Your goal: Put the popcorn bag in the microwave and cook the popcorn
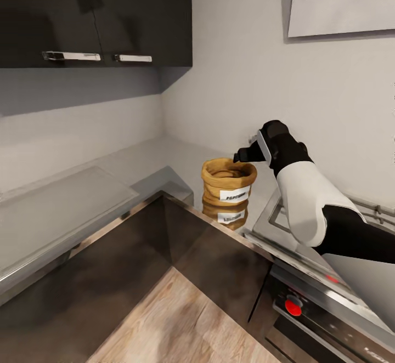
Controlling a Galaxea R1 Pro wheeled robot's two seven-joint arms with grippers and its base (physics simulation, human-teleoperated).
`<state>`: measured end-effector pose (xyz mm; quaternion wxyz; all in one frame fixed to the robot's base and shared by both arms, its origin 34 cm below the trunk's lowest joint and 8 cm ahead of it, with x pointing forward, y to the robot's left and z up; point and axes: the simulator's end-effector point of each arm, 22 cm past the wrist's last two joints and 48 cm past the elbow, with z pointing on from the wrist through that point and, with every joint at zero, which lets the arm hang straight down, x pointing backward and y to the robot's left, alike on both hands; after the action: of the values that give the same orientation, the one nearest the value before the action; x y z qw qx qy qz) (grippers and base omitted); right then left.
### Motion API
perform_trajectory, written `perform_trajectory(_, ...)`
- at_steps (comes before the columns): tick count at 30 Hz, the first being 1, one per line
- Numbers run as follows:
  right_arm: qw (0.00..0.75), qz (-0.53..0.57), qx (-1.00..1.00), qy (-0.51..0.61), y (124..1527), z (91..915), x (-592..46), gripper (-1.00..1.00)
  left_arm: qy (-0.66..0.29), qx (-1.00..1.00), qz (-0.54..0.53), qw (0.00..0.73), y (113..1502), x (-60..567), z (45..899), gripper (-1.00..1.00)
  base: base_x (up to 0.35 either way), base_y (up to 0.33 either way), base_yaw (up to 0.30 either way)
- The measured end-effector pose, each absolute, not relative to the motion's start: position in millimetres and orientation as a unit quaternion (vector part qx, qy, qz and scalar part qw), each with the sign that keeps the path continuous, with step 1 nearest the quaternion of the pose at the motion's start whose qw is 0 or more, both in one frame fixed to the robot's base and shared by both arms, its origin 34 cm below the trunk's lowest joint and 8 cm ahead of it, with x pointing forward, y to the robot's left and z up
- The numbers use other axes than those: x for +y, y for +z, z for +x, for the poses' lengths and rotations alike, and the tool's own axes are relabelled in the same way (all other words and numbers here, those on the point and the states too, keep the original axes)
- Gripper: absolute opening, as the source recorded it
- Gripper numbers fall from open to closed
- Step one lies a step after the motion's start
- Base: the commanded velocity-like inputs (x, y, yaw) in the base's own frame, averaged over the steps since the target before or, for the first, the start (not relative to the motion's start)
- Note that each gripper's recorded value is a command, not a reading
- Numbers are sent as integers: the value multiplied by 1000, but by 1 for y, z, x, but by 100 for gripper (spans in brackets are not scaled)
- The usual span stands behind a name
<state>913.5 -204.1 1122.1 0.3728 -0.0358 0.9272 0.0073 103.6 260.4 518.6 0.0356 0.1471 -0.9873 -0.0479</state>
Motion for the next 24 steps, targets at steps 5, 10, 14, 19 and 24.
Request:
perform_trajectory(5,373,-36,927,8,1122,913,-204,100,-47,-987,146,36,519,260,104,100,0,-238,0)
perform_trajectory(10,371,-37,928,9,1121,913,-202,100,-47,-987,147,35,519,260,104,100,27,-43,0)
perform_trajectory(14,371,-38,928,9,1121,913,-202,100,-46,-988,146,34,519,261,104,100,240,-132,0)
perform_trajectory(19,368,-39,929,9,1118,912,-201,100,-46,-988,146,35,518,261,104,100,199,-142,0)
perform_trajectory(24,348,-47,936,11,1101,907,-193,100,-46,-988,146,34,518,261,105,100,24,-17,0)
